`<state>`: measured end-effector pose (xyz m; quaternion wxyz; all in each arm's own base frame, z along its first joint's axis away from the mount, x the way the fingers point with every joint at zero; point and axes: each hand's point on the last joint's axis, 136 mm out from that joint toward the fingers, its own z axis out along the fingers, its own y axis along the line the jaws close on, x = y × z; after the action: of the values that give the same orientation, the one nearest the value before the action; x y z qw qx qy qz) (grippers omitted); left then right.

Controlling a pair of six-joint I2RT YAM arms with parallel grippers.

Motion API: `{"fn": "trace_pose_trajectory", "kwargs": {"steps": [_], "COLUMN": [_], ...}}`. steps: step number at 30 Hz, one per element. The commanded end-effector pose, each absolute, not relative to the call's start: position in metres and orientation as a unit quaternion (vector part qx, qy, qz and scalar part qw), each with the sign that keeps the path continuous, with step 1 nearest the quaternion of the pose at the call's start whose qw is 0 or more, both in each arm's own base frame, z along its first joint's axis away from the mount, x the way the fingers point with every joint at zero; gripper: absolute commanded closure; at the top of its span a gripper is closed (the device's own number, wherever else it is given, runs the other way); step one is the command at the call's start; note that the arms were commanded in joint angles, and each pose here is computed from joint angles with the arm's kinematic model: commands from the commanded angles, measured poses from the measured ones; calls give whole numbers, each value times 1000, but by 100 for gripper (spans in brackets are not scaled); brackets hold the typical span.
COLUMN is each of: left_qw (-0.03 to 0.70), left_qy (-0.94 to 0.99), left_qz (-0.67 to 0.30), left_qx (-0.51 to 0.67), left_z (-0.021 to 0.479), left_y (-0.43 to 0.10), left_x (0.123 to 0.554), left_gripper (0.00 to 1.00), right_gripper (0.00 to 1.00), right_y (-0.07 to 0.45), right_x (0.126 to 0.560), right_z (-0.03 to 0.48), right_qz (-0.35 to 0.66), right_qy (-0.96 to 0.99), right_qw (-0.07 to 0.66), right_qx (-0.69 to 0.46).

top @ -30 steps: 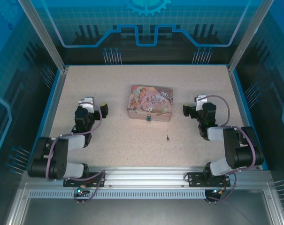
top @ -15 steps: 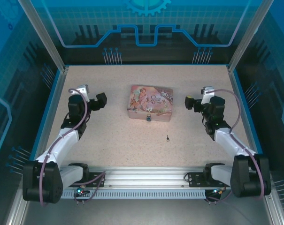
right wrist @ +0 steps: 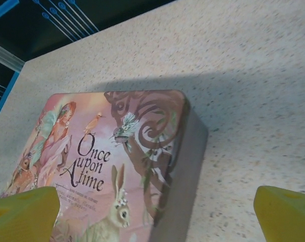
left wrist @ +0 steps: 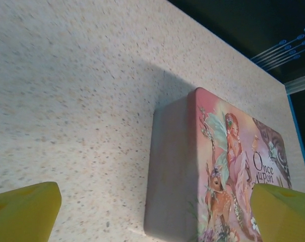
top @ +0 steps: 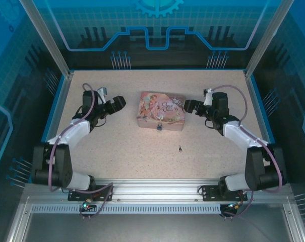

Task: Unlock a padlock with a key

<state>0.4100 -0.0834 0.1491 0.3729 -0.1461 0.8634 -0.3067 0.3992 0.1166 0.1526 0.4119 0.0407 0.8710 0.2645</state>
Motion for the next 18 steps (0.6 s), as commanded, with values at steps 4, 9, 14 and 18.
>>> {"fn": "trace_pose_trajectory", "kwargs": {"steps": [4, 9, 14, 18], "left_qw": [301, 270, 251, 244], "left_qy": [871, 881, 884, 886], "left_qz": [-370, -376, -383, -385], "left_qx": [-114, -101, -90, -83], "left_z": [134, 115, 106, 101], "left_y": [-134, -157, -175, -183], "left_x": [421, 429, 432, 431], "left_gripper": [2, 2, 2, 2], "right_gripper": [0, 0, 0, 0], "right_y": [137, 155, 165, 175], "right_x": [408, 410, 406, 401], "right_z": [123, 109, 105, 104], "right_qz": [273, 291, 298, 314], "right_qy": [886, 890, 892, 891], "right_qw": [368, 347, 336, 326], "right_qx": [73, 63, 50, 41]}}
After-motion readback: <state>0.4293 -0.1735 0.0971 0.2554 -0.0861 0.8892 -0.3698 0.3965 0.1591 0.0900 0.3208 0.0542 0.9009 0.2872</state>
